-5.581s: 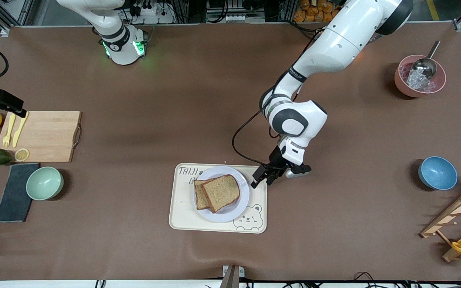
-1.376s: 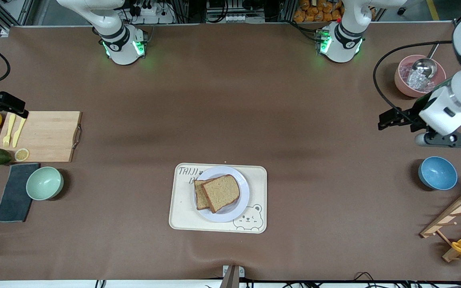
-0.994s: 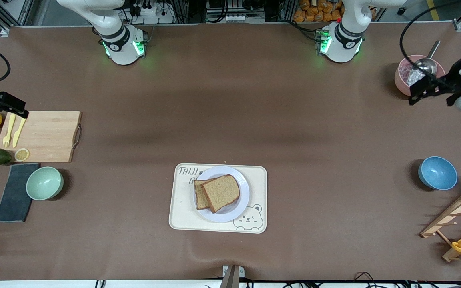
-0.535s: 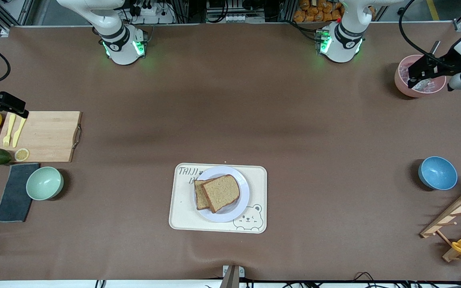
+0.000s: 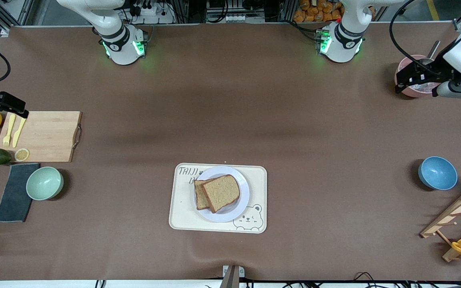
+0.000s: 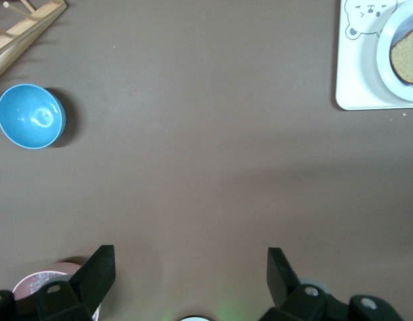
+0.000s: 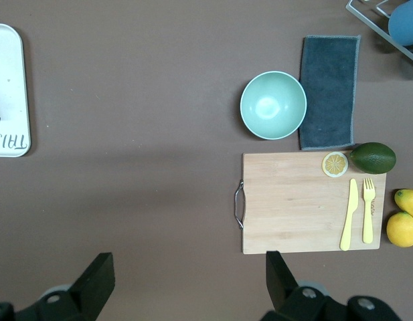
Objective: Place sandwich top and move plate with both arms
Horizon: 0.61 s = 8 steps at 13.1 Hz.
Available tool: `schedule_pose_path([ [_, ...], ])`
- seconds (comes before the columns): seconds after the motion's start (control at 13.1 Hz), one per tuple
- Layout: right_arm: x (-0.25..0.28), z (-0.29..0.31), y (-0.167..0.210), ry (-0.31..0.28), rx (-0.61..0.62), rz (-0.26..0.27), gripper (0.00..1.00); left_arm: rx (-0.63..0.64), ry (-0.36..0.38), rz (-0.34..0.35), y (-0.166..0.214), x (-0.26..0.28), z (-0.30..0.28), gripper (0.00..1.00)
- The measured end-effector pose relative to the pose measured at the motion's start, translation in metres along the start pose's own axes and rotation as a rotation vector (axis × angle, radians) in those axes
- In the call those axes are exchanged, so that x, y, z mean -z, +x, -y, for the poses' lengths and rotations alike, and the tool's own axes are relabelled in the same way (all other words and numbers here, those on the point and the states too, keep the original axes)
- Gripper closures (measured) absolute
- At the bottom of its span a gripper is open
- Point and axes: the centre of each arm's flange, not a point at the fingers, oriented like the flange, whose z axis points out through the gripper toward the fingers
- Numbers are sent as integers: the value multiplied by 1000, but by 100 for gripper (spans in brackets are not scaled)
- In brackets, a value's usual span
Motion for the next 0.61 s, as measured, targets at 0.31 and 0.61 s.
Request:
schedule_pose_path([
  [0.31,0,0,0,0,0,1,0,67,-2,-21,2,2,3,0],
  [0.61,0,0,0,0,0,2,0,96,-6,-77,9,6,18,0],
])
